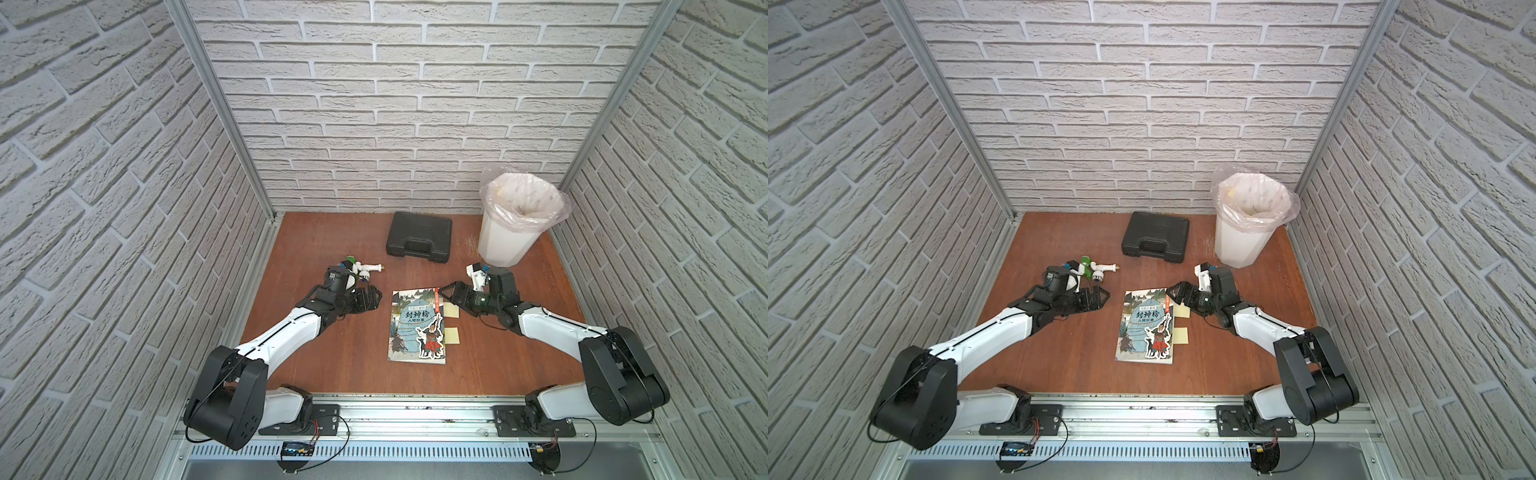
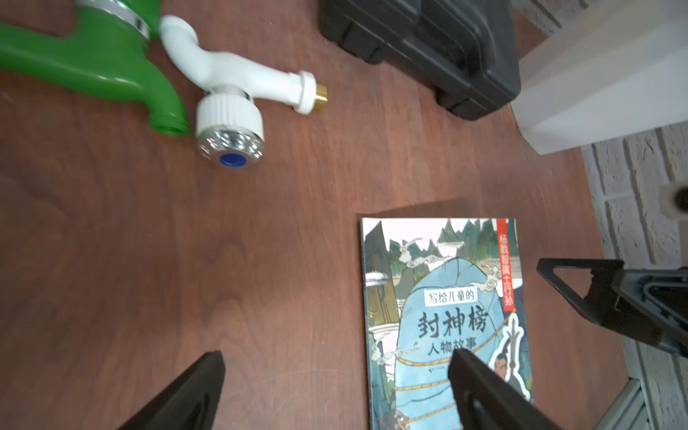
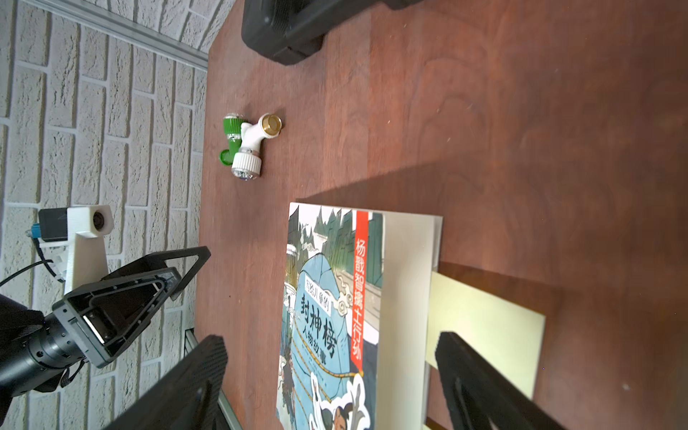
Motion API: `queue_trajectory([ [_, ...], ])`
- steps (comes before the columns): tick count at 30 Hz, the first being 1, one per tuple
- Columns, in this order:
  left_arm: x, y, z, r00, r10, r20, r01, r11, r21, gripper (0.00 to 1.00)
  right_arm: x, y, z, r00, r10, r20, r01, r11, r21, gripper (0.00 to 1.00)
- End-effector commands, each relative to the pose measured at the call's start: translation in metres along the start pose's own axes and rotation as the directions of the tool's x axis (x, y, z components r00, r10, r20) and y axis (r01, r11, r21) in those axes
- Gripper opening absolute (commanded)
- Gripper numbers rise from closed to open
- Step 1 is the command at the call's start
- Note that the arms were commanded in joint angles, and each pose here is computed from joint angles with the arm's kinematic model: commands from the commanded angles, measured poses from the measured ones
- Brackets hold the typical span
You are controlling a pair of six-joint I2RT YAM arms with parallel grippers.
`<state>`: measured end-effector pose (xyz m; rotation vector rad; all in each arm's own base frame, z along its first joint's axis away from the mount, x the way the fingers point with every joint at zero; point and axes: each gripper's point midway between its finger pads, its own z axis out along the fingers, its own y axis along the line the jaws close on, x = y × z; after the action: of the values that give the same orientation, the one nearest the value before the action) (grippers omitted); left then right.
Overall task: Peel off the used sticky note
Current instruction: Open the book at the center of the board.
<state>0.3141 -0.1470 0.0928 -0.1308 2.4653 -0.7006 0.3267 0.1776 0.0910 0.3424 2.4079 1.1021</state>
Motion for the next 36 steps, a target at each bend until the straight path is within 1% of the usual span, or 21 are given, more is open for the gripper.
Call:
queue_trajectory([
  [1,0.02,-0.003,0.009,0.998,0.024,-0.051,-0.023,1.0,0.012,0.98,0.004,0.007,0.009,1.0,-0.007,0.006,0.007,1.0,-0.007,0.93],
  [8,0.043,-0.009,0.025,0.992,0.058,-0.111,-0.055,0.998,0.031,0.98,0.012,0.003,0.031,1.0,0.008,-0.027,-0.007,1.0,0.024,0.93],
  [16,0.057,-0.01,0.038,0.986,0.072,-0.147,-0.069,0.997,0.028,0.98,0.015,-0.01,0.041,0.999,0.014,-0.033,-0.012,0.997,0.07,0.93],
  [36,0.07,-0.002,0.055,0.98,0.056,-0.19,-0.057,0.998,0.004,0.98,0.014,0.014,0.043,0.998,0.041,-0.037,-0.042,0.999,-0.018,0.92],
])
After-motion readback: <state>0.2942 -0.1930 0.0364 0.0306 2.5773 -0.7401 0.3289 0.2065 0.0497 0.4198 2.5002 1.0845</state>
